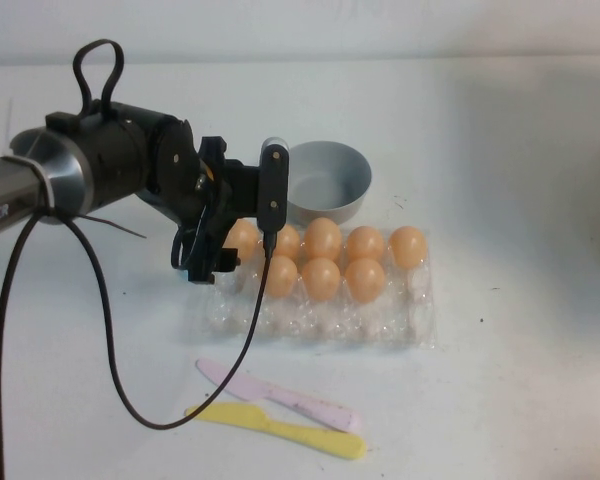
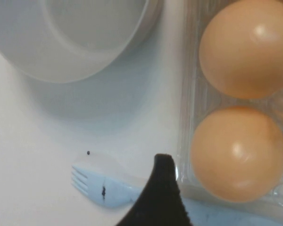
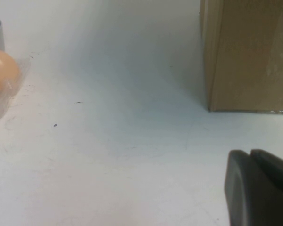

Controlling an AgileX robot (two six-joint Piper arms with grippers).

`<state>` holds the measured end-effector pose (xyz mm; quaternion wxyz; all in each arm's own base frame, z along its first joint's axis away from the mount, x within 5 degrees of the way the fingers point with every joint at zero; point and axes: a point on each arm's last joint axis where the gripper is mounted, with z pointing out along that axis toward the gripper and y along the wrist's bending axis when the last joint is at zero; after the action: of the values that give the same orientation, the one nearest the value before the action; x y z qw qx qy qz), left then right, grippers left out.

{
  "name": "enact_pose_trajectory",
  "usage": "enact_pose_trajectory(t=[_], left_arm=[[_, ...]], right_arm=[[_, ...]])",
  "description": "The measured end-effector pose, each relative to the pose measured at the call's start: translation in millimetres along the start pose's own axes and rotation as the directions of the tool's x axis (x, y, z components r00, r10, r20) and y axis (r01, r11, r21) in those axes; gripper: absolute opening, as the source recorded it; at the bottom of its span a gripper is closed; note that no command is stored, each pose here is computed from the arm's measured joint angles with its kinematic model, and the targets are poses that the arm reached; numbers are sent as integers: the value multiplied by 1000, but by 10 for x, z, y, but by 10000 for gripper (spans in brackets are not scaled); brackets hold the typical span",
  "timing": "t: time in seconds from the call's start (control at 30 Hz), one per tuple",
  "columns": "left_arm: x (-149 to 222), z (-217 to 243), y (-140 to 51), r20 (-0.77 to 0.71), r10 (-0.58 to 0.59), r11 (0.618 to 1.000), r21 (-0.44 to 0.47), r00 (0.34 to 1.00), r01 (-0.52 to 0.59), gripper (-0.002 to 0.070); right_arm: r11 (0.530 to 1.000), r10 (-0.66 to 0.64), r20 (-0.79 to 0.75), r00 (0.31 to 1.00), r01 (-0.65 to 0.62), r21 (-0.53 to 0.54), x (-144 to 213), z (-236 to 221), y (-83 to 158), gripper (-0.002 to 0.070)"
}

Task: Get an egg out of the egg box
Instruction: Pick up the egg from the plastic box

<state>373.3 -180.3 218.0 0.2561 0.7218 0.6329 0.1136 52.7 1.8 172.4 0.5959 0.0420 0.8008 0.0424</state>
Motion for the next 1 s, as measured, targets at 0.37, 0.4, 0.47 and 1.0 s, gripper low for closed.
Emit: enact_pose_trajectory(t=[0.37, 0.4, 0.47, 1.0], left_arm=[[-4, 66, -21, 6, -9, 1000, 13, 1000, 9, 480], [-3, 76, -24, 5, -9, 1000, 15, 1000, 9, 464], [-4, 89, -30, 8, -15, 1000, 20, 1000, 15, 428], [-7, 100, -27, 11, -17, 1000, 15, 1000, 17, 281]], right_arm=[[1000, 0, 0, 1000, 0, 0, 0, 0, 0, -17], [1000, 0, 0, 1000, 0, 0, 0, 0, 0, -17], [1000, 0, 0, 1000, 0, 0, 0, 0, 0, -17], [1000, 0, 0, 1000, 0, 0, 0, 0, 0, -17]])
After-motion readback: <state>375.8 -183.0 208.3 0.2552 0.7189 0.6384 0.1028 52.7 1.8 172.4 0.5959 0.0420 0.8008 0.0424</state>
